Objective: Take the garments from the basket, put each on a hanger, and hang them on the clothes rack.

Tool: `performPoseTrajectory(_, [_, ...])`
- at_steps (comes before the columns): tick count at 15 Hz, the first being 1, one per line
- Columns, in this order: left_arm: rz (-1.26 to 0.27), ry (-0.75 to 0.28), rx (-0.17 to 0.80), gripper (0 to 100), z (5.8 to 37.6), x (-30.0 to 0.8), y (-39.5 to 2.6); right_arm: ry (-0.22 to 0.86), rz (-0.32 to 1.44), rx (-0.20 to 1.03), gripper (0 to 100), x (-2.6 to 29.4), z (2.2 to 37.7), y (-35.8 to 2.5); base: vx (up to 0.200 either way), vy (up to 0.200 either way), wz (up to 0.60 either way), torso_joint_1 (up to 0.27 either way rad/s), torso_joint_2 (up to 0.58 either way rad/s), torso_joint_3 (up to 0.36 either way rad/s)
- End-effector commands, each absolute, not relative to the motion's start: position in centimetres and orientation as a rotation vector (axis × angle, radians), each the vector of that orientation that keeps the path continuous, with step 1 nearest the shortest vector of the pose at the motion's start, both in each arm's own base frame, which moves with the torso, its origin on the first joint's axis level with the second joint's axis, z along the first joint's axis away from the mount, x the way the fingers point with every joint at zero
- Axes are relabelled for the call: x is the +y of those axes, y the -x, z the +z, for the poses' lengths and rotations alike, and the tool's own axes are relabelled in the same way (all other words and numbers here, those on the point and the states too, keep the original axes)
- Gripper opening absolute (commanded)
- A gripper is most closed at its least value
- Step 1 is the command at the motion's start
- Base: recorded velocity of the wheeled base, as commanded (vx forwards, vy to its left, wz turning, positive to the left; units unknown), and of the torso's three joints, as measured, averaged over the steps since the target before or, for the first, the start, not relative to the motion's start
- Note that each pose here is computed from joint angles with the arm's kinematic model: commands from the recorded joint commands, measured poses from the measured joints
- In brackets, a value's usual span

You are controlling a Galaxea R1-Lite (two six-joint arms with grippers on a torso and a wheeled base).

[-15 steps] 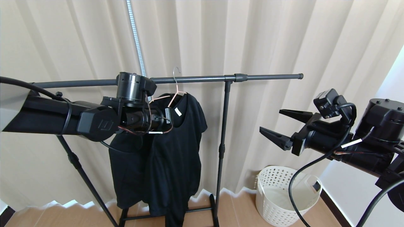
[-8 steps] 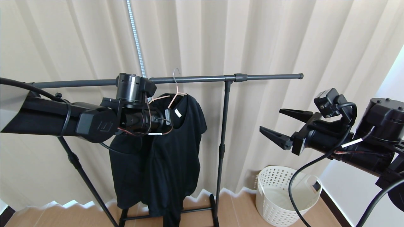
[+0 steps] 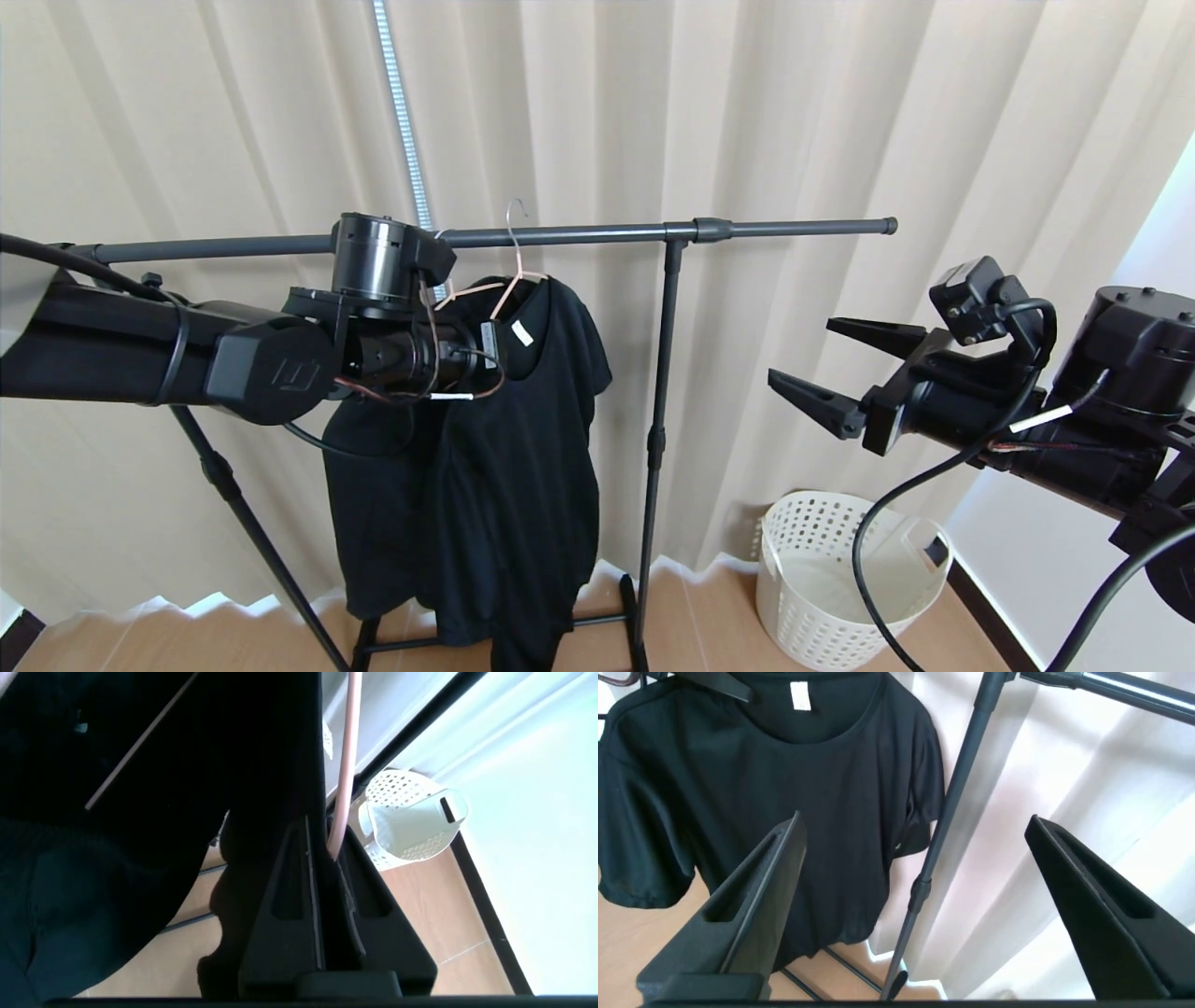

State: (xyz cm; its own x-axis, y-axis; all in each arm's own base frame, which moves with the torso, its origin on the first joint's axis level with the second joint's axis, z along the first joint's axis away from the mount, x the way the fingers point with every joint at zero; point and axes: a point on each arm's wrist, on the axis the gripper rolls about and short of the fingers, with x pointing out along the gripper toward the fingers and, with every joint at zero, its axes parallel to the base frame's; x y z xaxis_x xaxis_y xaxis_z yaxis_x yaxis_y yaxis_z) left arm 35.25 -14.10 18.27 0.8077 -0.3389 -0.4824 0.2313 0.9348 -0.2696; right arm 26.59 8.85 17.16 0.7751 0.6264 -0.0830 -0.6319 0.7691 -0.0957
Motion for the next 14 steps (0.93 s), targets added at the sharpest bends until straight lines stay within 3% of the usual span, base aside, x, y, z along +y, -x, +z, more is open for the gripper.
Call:
performPoseTrajectory(1, [-0.292,0.204,0.564,0,17.7,-13.7,-35.7,0.120,0.684,0.054,100,8.9,17.0,-26.6,0.000,0.000,0.00,0.000,0.00,0.000])
performPoseTrajectory(14, [-0.275,0.194,0.613,0,15.7,-13.8,-36.6,0.122,0.685,0.058,100,8.9,16.8,-26.6,0.000,0.000,0.00,0.000,0.00,0.000])
